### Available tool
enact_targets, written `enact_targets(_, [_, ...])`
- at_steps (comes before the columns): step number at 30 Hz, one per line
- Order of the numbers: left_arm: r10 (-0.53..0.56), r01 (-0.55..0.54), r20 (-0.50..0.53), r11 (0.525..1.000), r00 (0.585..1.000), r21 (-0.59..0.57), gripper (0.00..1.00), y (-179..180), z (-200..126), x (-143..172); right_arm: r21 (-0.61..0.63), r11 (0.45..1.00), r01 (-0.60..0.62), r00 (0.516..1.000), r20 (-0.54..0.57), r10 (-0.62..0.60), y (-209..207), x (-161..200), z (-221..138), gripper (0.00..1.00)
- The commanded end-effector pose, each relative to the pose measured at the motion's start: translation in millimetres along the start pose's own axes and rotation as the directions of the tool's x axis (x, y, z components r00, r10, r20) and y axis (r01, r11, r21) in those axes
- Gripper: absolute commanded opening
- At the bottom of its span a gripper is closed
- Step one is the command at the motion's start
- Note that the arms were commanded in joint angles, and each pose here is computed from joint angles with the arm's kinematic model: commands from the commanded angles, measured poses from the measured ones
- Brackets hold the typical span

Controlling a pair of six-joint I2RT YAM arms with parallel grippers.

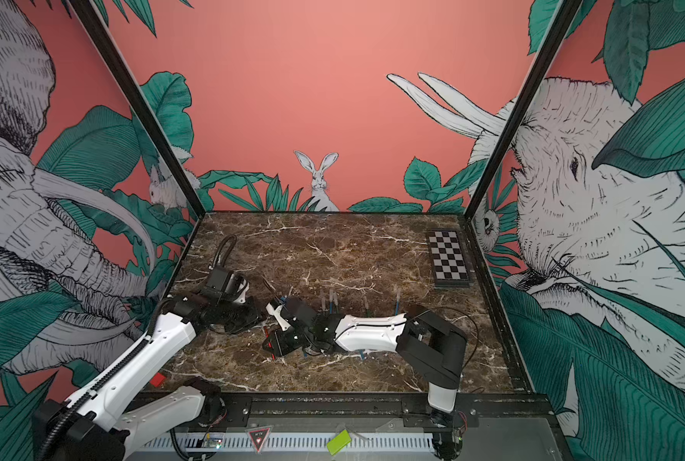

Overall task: Remove protective caps from carving knives
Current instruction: Pick up the carving knife from the center of the board, then remove the protective sleeve from the carving knife.

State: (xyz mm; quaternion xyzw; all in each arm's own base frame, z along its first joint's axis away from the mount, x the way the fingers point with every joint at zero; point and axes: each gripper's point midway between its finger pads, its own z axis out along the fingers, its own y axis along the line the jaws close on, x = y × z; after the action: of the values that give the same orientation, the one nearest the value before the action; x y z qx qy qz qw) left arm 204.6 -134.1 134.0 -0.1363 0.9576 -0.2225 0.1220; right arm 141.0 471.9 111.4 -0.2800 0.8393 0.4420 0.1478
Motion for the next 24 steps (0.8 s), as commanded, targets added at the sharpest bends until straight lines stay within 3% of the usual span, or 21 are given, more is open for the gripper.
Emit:
enact_targets(1, [-0.008,0.008,-0.004,1.0,1.0,-0.01,0.0,3.3,0.9,3.8,-0.031,0.999,0.01,0.999,0.041,-0.009,8.9,-15.2,-0.6,0.37])
enact_targets(4, [-0.005,0.005,0.0,1.0,1.0,-0.013,0.0,3.5,0.1,3.3,-0.031,0.999,0.009,0.999,0.038,-0.007,8.3,-14.7,-0.1,0.39])
enact_targets(18, [0.007,-0.007,0.0,1.0,1.0,-0.025,0.0,4.1,1.3,4.3,-0.026,1.0,0.0,0.998,0.066,0.001,7.8,-22.9,-2.3,0.26])
enact_targets(20, [0.009,-0.009,0.0,1.0,1.0,-0.029,0.0,4.9,2.0,4.9,-0.013,1.0,-0.004,0.998,0.064,0.005,5.2,-22.1,-2.0,0.23])
enact_targets(24, [0.008,-0.007,0.015,0.999,1.0,-0.045,0.0,7.3,0.3,3.2,0.0,1.0,-0.017,0.998,0.061,0.017,1.7,-21.3,-1.3,0.06])
